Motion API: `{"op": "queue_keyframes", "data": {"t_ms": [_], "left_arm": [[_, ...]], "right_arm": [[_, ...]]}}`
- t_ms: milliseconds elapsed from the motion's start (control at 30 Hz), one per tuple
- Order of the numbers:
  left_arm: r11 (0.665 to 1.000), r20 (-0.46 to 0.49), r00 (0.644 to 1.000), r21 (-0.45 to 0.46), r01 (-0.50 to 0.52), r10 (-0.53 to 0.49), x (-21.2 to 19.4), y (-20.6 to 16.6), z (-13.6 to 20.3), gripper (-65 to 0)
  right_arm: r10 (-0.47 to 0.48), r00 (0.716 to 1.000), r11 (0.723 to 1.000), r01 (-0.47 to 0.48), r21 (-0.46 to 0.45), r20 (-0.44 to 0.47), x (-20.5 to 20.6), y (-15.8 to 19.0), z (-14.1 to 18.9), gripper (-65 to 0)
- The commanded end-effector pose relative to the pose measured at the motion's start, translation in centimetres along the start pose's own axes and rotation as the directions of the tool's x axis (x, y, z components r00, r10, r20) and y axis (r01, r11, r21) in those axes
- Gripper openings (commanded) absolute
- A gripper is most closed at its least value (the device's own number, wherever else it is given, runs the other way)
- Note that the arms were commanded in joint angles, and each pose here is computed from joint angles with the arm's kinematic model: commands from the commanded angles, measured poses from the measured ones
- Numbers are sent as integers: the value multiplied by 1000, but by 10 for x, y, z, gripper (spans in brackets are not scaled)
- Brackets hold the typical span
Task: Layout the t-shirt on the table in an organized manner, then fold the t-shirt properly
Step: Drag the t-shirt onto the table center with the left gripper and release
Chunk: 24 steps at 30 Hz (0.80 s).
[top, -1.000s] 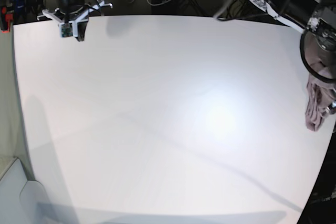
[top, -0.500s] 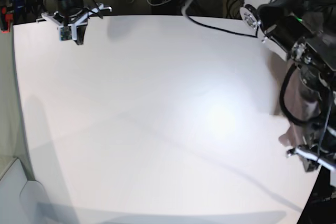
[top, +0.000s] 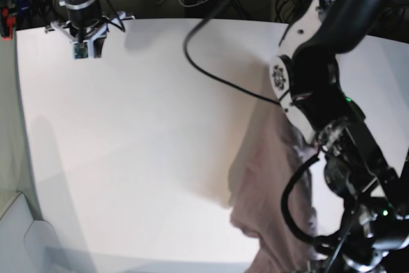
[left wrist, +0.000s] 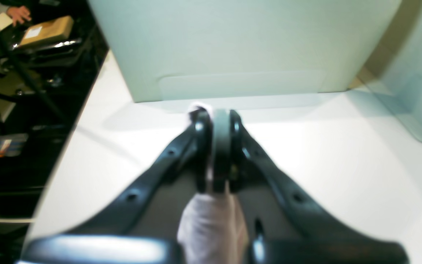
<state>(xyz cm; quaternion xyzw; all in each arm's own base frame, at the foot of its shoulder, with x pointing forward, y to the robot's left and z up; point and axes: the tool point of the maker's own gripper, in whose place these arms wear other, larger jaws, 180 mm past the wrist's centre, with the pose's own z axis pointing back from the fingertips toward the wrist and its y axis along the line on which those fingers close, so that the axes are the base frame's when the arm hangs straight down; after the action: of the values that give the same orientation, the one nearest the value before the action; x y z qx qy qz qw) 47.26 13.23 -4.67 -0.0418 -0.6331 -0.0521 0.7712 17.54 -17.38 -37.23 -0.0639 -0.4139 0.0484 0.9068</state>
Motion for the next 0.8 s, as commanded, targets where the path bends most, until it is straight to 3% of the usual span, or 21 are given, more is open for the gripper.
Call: {"op": "queue_keyframes", "data": {"t_ms": [0, 133, 233, 400, 600, 767], "left_arm": [[1000, 97, 995, -15, 5, -4, 32, -6, 3, -645], [998, 178, 984, -70, -11, 23, 68, -24, 7, -645], [998, 229, 973, -59, -5, 18, 90, -21, 13, -645], [997, 256, 965, 29, -69, 59, 99, 18, 23, -645], [989, 379, 925, 145, -40, -18, 134, 53, 66, -645], [981, 372, 928, 192, -34, -41, 140, 68, 79, -645]], "right_arm": [[8, 999, 1000, -8, -8, 41, 11, -4, 2, -650], [6, 999, 999, -4, -43, 41, 11, -16, 3, -650], [6, 999, 998, -4, -63, 41, 11, -24, 3, -650], [6, 999, 997, -3, -76, 40, 11, -28, 3, -650], [5, 998, 997, 0, -79, 57, 17, -29, 1, -650], [5, 997, 997, 1, -80, 74, 23, -29, -2, -650]]}}
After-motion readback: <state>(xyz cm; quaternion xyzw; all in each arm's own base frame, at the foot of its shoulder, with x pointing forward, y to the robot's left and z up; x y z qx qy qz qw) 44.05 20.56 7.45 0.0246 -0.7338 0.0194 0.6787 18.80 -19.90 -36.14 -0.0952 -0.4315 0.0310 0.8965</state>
